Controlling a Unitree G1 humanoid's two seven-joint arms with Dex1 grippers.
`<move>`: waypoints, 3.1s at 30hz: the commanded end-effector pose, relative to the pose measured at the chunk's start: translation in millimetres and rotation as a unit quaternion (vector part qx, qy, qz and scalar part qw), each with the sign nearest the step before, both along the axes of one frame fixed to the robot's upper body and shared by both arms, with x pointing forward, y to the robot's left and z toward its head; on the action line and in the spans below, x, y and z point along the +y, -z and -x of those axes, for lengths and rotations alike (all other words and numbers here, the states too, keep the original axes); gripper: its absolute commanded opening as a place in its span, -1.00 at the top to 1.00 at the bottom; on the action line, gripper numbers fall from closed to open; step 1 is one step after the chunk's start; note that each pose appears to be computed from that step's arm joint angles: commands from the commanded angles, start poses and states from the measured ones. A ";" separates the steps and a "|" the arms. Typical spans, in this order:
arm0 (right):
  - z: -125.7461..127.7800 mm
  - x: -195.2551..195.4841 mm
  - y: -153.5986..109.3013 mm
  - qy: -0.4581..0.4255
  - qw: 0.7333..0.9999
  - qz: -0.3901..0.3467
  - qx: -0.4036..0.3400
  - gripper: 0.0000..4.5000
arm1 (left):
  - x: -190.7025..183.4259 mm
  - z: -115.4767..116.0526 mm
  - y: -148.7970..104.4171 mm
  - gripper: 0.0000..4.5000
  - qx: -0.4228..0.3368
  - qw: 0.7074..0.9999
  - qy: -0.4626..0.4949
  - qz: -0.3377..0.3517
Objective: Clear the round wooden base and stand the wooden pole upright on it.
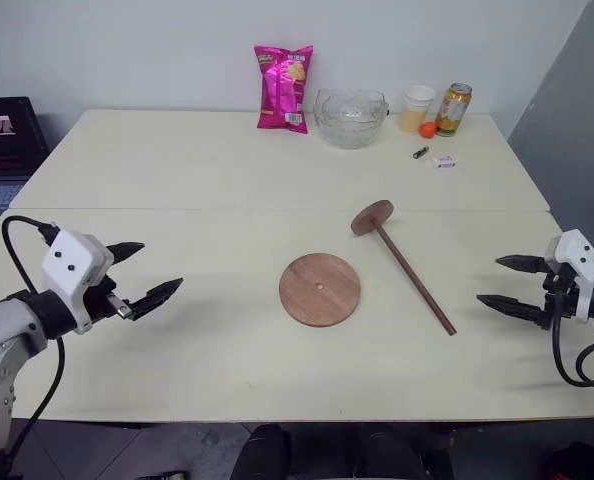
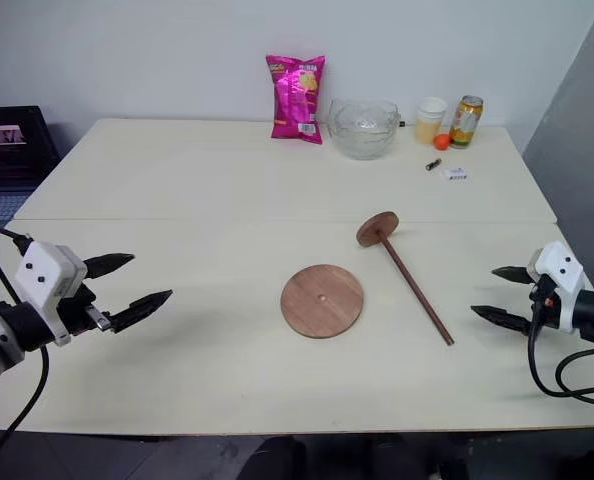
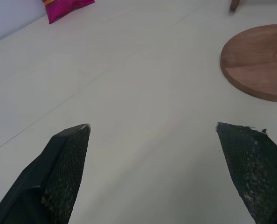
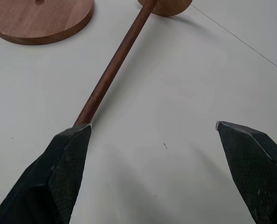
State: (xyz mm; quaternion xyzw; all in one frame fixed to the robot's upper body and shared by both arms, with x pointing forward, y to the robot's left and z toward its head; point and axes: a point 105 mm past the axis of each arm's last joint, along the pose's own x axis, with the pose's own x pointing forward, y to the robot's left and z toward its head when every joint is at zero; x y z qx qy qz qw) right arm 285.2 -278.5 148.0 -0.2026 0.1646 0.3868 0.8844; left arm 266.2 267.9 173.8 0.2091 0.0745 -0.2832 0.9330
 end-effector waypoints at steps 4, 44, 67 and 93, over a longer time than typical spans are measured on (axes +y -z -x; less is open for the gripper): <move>0.9 18.3 -35.0 -0.015 1.000 0.017 -0.014 -1.00 | -51.3 -1.8 -7.7 -1.00 -0.015 0.994 0.106 -0.014; -71.6 132.6 10.0 0.175 0.957 0.068 0.219 -1.00 | -130.8 -1.2 17.5 -1.00 0.000 0.971 0.238 -0.002; -88.1 140.6 15.0 0.221 0.938 0.037 0.266 0.77 | -129.2 3.6 21.2 -1.00 0.014 0.970 0.243 -0.009; -29.6 248.5 -110.5 -0.154 0.894 -0.354 -0.227 0.89 | -88.0 30.4 -0.8 -1.00 0.052 0.976 0.207 0.050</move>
